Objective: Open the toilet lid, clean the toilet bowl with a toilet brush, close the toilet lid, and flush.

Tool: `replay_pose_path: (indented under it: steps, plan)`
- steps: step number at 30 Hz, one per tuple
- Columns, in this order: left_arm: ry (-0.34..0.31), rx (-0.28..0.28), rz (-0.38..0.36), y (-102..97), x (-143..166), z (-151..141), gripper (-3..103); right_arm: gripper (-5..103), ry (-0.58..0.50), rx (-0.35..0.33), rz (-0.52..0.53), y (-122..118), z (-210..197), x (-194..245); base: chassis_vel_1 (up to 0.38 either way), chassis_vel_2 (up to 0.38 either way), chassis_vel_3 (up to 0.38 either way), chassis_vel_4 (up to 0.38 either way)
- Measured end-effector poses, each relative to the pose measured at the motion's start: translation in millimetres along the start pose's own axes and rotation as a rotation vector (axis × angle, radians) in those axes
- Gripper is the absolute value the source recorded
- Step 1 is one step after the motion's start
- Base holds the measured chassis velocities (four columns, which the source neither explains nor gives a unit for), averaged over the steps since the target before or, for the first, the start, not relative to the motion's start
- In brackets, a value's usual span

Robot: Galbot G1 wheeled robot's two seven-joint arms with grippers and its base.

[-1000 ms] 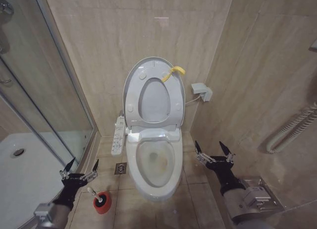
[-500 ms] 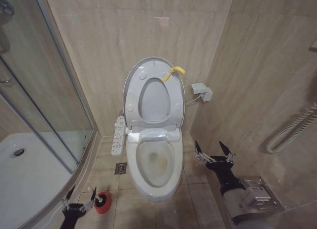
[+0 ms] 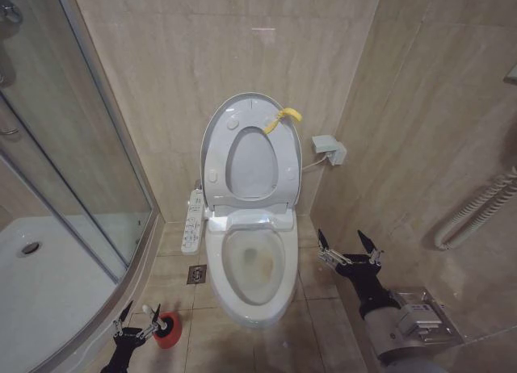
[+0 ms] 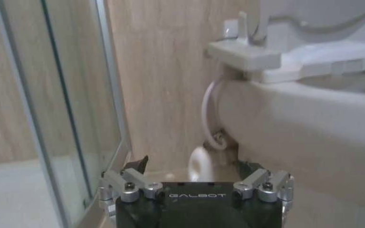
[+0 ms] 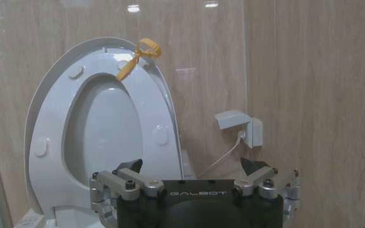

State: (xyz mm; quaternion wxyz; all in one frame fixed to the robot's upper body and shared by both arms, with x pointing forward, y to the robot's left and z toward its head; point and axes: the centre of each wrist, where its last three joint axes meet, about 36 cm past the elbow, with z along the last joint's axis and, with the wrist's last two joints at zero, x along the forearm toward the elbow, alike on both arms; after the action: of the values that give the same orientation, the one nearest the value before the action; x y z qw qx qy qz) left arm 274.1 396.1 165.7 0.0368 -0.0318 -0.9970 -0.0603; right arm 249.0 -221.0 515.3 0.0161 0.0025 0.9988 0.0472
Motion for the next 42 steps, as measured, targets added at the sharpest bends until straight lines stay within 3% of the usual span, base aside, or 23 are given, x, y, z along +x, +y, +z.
replay_pose_path:
  steps: [14,15,22,23,28,29,42]
  plan:
    - [0.023,0.024,0.004,6.1,-21,32,86,100,0.000,0.000,0.000,0,0,0,0.000,0.000,0.000,0.000]
    - [0.023,0.029,0.018,6.0,-22,33,58,100,0.000,0.000,0.000,0,0,0,0.000,0.000,0.000,0.000]
    - [0.025,0.032,0.032,4.3,-22,35,58,100,0.000,0.000,0.000,0,0,0,0.000,0.000,0.000,0.000]
    - [0.029,0.031,0.030,3.6,-21,35,31,100,0.000,0.000,0.000,0,0,0,0.000,0.000,0.000,0.000]
    - [0.037,0.032,0.023,3.3,-19,37,31,100,0.000,0.000,0.000,0,0,0,0.000,0.000,0.000,0.000]
    - [0.038,0.032,0.022,3.6,-18,37,20,100,0.000,0.000,0.000,0,0,0,0.000,0.000,0.000,0.000]
    - [0.040,0.034,0.019,8.2,-17,39,20,100,0.000,0.000,0.000,0,0,0,0.000,0.000,0.000,0.000]
